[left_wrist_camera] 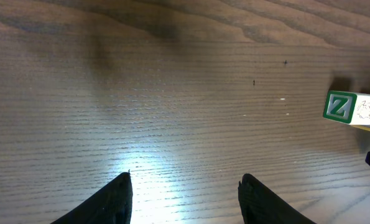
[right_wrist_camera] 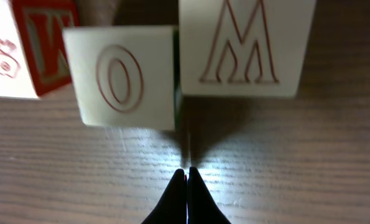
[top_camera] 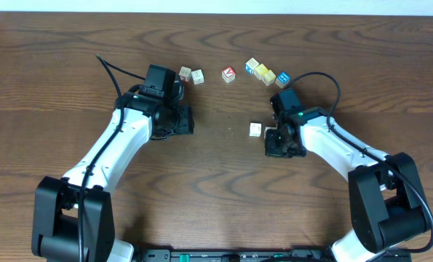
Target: Lift 3 blocks
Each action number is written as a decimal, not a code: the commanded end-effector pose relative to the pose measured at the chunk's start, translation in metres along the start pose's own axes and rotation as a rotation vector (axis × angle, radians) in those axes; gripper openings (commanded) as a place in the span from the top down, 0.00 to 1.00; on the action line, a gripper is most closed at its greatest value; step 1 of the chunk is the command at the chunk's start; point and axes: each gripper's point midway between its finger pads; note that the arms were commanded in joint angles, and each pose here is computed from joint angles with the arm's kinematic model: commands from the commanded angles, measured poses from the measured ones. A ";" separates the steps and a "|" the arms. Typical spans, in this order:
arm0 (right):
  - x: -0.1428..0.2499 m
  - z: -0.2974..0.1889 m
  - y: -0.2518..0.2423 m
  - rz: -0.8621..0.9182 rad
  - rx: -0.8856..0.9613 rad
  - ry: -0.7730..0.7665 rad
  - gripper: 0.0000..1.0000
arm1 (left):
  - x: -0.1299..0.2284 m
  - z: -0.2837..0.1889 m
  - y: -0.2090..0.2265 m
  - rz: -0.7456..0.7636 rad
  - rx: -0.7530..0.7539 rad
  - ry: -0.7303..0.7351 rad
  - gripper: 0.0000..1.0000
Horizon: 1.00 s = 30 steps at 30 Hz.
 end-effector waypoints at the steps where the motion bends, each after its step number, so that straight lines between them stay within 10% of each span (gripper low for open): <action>1: -0.001 0.001 0.008 -0.044 0.007 -0.021 0.99 | -0.002 0.000 0.001 -0.001 -0.011 -0.003 0.44; 30: -0.020 -0.001 0.008 -0.063 0.058 -0.122 0.99 | 0.000 0.000 0.002 -0.003 -0.013 0.004 0.44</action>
Point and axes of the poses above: each gripper's point midway between its finger pads, its own z axis out along the fingers, its own y axis along the line the jaws close on, x = y × z, and after that the axes turned 2 degrees about -z, right-handed
